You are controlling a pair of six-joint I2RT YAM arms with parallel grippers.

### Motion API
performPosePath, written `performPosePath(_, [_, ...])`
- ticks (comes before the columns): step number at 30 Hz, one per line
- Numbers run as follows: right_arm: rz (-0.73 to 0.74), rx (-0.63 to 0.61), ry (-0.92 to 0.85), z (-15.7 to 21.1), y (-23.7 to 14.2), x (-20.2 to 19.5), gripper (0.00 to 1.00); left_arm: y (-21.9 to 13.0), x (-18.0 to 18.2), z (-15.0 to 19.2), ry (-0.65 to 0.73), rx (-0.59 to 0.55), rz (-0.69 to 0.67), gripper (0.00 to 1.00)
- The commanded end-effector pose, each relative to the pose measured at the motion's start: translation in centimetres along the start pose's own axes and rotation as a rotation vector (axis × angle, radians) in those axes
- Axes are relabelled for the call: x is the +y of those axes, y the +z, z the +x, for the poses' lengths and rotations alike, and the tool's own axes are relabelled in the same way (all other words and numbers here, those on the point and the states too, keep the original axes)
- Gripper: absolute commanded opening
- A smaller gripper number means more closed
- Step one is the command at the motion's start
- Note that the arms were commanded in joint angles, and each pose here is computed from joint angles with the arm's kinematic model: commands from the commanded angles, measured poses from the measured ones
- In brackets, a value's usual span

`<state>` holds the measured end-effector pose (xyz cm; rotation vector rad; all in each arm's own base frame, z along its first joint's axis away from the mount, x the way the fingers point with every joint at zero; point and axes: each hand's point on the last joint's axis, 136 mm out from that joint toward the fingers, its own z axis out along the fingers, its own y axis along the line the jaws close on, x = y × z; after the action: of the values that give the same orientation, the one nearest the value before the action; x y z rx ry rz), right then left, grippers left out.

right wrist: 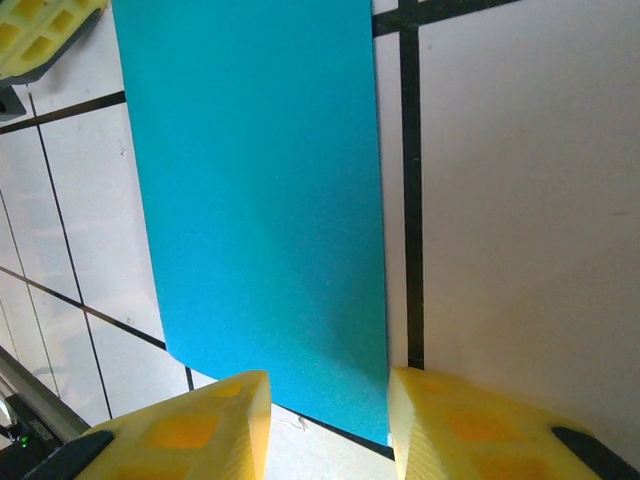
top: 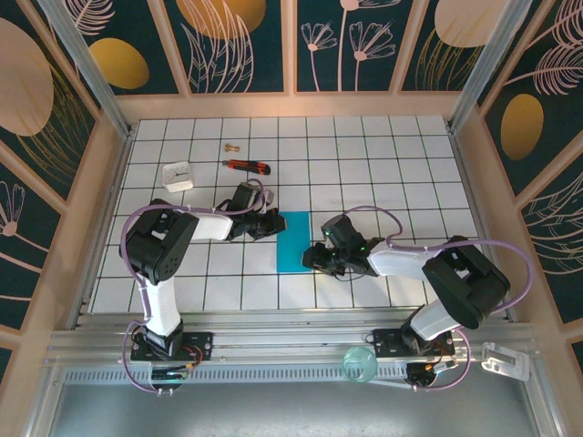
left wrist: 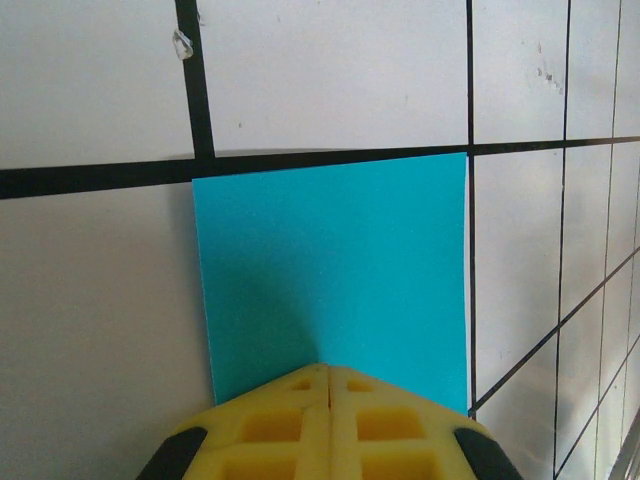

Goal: Fold a paper plane with a square sheet of paper (pick it up from the middle)
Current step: Fold the triangle a second time at the center of the table.

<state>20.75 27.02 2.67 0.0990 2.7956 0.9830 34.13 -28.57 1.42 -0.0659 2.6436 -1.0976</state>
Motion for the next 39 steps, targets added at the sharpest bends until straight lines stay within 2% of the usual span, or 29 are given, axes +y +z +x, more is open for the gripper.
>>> performPosePath(1, [0.023, -0.008, -0.014, -0.3, 0.1, 0.0, 0.36, 0.7, 3.5, 3.1, -0.045, 0.091, -0.099, 0.0])
performPosePath(16, [-0.046, -0.008, -0.039, -0.6, 0.3, 2.0, 0.35, 0.7, 3.5, 3.2, -0.047, 0.091, -0.097, 0.0])
performPosePath(39, [-0.006, -0.029, -0.057, -1.7, 0.1, 1.8, 0.35, 0.7, 3.5, 3.3, -0.049, 0.094, -0.091, 0.0])
